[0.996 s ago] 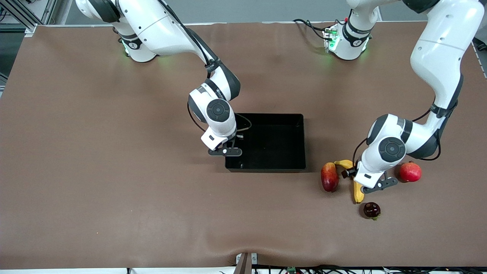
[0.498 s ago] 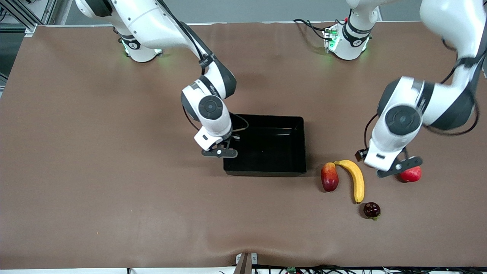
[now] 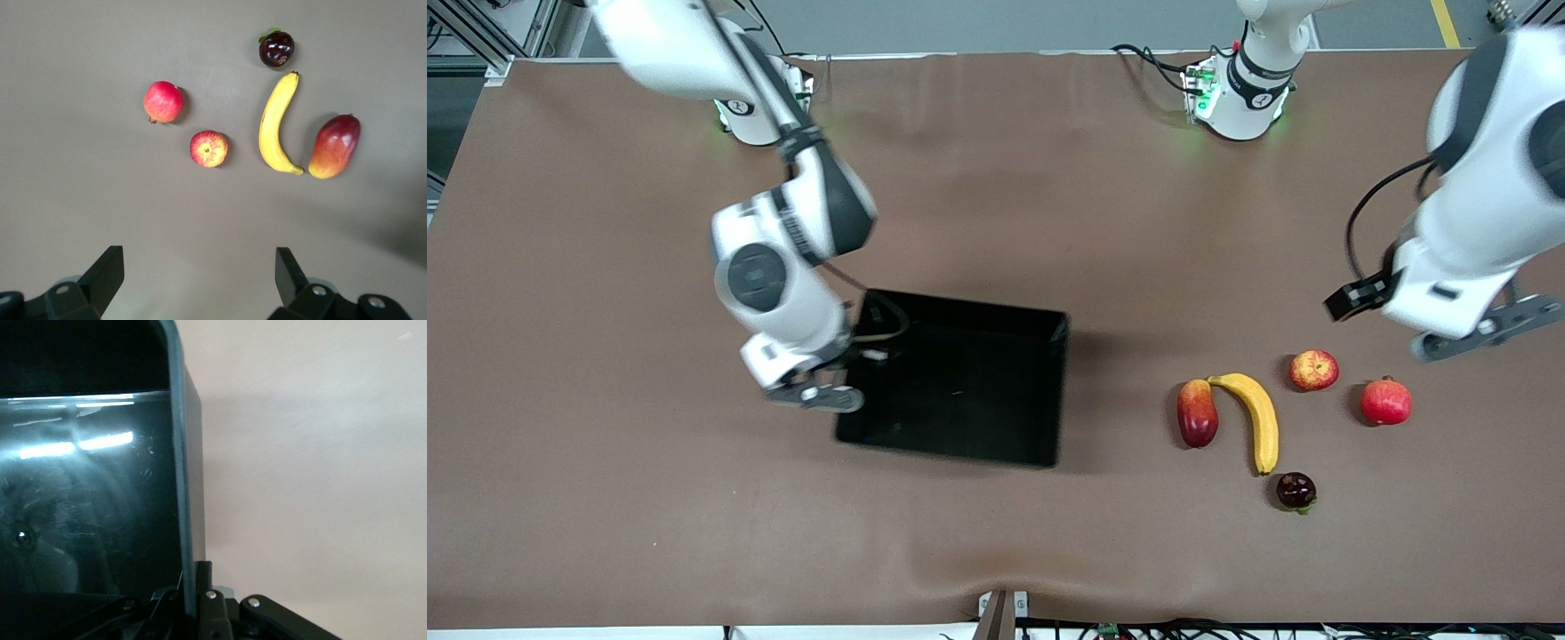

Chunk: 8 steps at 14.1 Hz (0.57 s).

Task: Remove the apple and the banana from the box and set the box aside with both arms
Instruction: 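Drag the tray with the right gripper while the left gripper withdraws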

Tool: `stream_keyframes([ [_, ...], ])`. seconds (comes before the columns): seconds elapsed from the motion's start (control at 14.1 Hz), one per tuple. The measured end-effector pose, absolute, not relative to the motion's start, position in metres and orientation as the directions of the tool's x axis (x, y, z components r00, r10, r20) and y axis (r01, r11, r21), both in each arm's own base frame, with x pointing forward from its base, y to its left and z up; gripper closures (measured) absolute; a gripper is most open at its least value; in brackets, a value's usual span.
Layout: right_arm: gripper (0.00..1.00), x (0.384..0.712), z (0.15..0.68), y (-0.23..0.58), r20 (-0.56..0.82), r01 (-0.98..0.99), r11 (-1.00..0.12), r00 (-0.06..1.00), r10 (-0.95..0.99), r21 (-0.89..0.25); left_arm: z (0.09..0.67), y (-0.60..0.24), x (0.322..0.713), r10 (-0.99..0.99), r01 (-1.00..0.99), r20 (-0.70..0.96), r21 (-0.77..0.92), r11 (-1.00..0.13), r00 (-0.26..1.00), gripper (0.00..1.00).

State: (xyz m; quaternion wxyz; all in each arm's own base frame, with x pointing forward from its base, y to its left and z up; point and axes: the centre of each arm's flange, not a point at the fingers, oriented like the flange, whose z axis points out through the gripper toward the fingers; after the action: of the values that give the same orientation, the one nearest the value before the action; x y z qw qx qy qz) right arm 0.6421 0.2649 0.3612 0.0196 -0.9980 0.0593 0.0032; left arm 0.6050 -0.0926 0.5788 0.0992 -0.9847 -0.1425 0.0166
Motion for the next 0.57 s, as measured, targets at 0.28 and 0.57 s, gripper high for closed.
stream_keyframes([
  [0.28, 0.97, 0.668, 0.364, 0.172, -0.021, -0.059, -0.998, 0.998, -0.059, -0.034, 0.645, -0.039, 0.578, 0.184, 0.184, 0.012, -0.122, -0.975, 0.983, 0.0],
  [0.57, 0.97, 0.673, 0.365, 0.058, -0.039, -0.037, -0.999, 0.999, -0.036, -0.033, 0.666, -0.045, 0.563, 0.123, 0.126, 0.028, -0.114, -0.985, 0.992, 0.0],
])
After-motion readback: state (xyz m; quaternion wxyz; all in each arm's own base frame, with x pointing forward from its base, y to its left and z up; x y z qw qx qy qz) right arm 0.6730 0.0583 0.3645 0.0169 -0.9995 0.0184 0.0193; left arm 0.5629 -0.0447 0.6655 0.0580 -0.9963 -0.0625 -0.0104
